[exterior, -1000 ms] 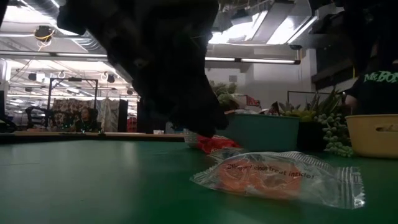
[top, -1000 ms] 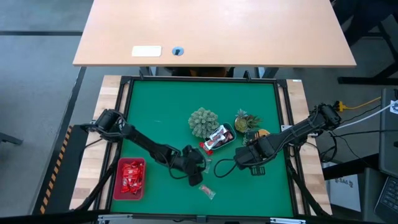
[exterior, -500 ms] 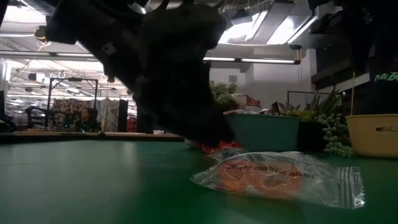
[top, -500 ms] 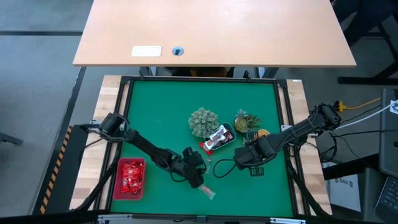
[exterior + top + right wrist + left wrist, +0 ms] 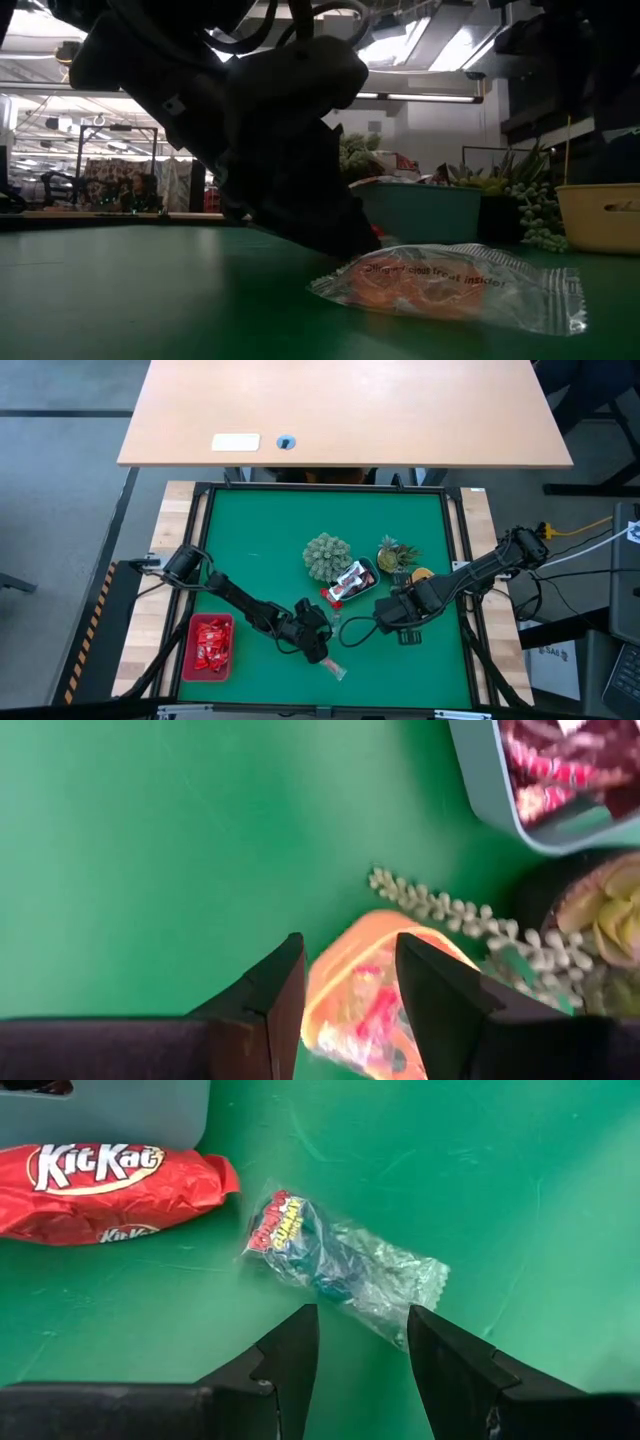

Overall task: Organize candy in baskets
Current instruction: Put the blue gummy into the yellow bin

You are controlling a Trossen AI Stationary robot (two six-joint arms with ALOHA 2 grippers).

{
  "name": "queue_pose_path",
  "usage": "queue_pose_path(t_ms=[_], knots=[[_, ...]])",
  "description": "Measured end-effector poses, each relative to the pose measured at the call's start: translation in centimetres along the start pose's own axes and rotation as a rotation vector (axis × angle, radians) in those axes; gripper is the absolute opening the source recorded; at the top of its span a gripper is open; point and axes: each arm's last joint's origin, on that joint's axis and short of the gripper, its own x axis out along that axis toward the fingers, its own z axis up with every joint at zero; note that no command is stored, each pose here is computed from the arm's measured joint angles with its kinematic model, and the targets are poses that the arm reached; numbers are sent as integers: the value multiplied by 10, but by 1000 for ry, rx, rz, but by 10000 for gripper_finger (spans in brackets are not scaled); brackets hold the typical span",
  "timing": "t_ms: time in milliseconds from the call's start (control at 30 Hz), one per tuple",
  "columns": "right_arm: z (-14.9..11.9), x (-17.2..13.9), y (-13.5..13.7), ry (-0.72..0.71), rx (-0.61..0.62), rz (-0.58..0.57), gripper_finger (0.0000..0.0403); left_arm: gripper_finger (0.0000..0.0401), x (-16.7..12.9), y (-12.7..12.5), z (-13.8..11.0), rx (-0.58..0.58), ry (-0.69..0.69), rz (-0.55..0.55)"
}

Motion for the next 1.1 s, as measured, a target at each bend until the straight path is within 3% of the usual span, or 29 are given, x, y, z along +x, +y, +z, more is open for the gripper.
queue_pose_path(t_ms=[400, 833, 1100], knots=[[23, -3, 9, -246, -19, 89, 156, 144, 2, 0, 4, -49, -27, -23], [24, -4, 9, -255, -38, 90, 156, 10, 2, 2, 4, -47, -37, 7], [24, -4, 9, -256, -38, 90, 156, 2, 2, 1, 4, -50, -41, 2]])
